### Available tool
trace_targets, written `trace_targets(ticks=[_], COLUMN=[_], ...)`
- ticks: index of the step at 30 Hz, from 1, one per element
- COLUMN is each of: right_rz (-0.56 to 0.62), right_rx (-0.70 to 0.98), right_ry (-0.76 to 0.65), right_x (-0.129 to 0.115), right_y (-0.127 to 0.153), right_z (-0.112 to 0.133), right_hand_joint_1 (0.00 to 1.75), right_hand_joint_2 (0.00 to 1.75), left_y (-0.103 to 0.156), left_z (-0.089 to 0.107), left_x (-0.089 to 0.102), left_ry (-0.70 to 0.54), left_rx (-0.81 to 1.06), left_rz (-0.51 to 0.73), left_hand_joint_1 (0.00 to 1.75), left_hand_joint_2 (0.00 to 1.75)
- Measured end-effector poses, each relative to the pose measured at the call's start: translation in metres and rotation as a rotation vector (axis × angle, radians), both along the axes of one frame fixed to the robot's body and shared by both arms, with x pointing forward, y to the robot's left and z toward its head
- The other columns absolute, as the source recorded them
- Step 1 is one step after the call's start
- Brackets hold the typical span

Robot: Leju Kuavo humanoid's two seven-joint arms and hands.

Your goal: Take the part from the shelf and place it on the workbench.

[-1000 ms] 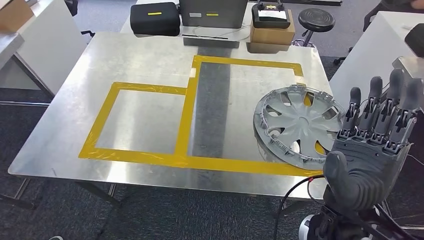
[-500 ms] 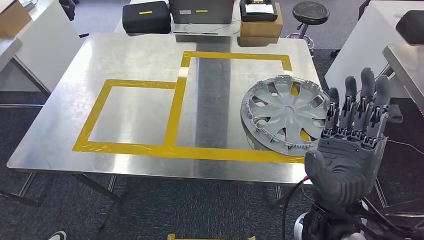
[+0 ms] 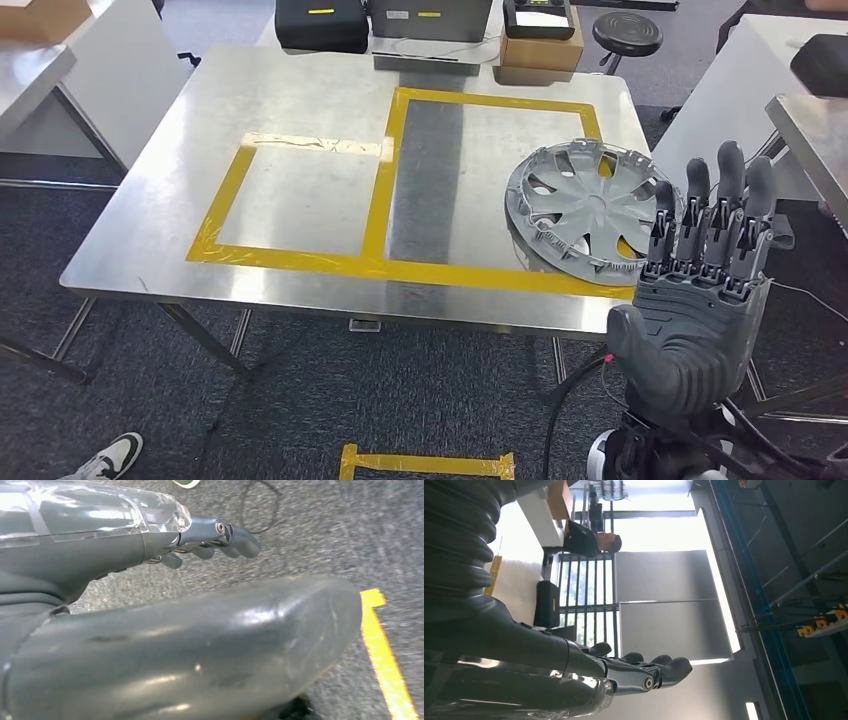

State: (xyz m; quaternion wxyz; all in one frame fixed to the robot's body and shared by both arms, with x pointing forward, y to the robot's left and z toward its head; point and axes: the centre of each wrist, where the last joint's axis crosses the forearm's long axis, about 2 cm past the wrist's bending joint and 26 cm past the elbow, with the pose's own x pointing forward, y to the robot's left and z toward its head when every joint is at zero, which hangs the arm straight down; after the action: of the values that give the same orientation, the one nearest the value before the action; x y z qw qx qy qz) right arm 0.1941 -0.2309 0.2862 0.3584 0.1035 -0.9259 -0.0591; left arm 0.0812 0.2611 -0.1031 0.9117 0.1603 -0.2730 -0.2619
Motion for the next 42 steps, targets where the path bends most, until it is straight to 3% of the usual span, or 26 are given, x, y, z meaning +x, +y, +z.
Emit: trace_targets(ticks=[13,26,31,42], right_rz=[-0.005,-0.104,-0.11,-0.11], right_rx=[-0.004,0.002,-0.002,-0.013], right_ry=[0.003,0.016,0.018,0.008], right_x=[0.001,0.001,0.002,0.001], right_y=[0.0,-0.014,-0.018,-0.018], right_z=[-0.001,0.003,0.006,0.008], right_hand_joint_1=[0.0,0.0,0.0,0.0], right_hand_joint_2=[1.75,1.75,1.75,1.75], left_y=[-0.003,-0.007,-0.011,-0.017], left_z=[0.0,0.002,0.004,0.004], left_x=[0.0,0.009,0.019,0.017], left_ry=[0.004,0.005,-0.006,0.009], left_rx=[-0.001,0.0,-0.005,0.006], left_rz=[-0.021,-0.066,-0.138,-0.215], left_hand_joint_1=[0.0,0.0,0.0,0.0], left_hand_joint_2=[0.0,0.0,0.0,0.0])
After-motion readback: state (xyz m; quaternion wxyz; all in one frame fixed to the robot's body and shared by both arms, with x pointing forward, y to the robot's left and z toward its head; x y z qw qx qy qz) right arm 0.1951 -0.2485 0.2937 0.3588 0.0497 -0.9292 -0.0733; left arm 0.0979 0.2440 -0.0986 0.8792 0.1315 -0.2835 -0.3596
